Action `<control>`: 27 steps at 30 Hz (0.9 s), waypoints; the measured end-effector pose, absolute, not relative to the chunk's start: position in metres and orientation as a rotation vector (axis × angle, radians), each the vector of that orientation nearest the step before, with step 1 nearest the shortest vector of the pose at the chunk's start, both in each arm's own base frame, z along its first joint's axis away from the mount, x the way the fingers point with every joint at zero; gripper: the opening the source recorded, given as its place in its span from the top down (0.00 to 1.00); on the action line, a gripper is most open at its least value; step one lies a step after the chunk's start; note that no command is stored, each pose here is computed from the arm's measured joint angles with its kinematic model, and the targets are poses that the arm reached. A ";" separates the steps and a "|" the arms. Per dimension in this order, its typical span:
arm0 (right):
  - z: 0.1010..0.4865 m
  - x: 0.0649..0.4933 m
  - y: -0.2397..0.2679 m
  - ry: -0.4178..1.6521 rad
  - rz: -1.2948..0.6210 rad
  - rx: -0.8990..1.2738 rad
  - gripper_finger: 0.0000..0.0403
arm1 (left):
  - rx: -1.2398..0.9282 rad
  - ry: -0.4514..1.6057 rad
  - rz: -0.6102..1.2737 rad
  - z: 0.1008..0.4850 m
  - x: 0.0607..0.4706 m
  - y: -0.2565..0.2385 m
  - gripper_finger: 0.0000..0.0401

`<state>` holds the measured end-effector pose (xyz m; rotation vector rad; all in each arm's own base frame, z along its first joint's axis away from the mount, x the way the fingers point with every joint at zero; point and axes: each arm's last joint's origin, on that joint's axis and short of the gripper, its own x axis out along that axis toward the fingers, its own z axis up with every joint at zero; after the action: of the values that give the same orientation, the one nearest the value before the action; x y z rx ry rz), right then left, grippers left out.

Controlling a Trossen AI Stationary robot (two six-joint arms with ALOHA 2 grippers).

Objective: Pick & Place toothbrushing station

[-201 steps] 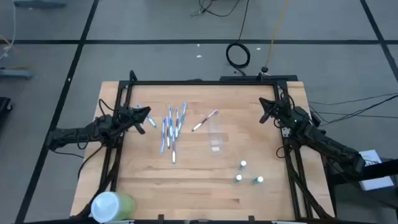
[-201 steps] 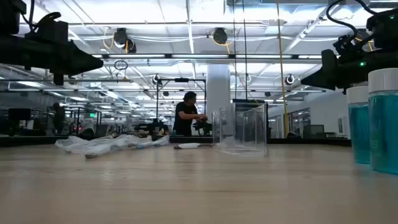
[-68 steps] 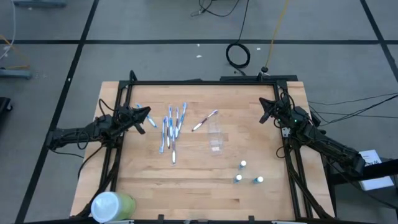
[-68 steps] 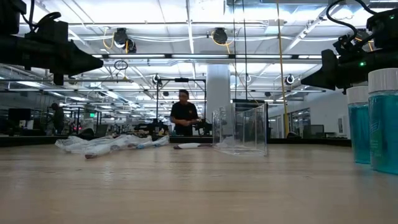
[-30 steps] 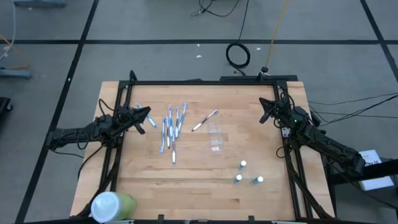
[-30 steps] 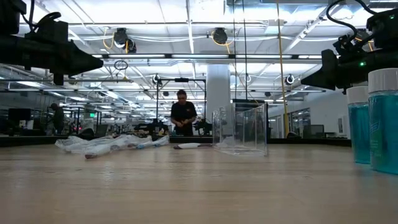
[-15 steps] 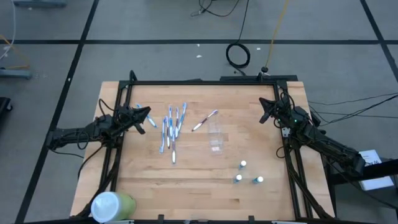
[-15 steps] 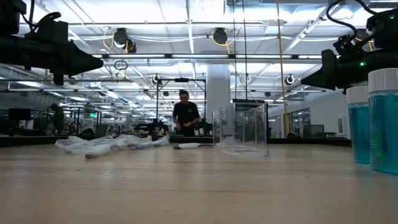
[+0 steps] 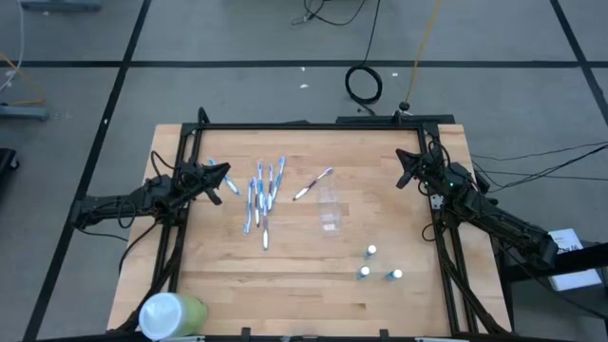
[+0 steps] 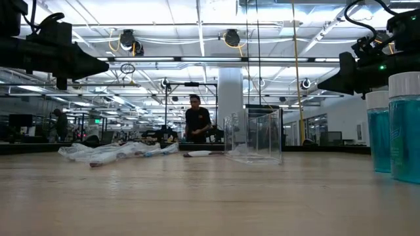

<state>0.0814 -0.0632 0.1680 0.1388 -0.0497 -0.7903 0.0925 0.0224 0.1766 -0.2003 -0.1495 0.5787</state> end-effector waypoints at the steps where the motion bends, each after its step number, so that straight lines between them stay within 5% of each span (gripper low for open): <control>1: 0.168 0.081 -0.063 -0.050 -0.790 0.139 1.00 | -0.200 -0.150 0.579 0.177 0.093 0.022 0.88; 27: 0.171 0.081 -0.063 -0.082 -0.788 0.132 1.00 | -0.200 -0.150 0.578 0.177 0.092 0.022 0.88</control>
<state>0.0814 -0.0632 0.1711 0.1318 -0.0823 -0.7876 0.0925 0.0224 0.1766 -0.2004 -0.1500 0.5785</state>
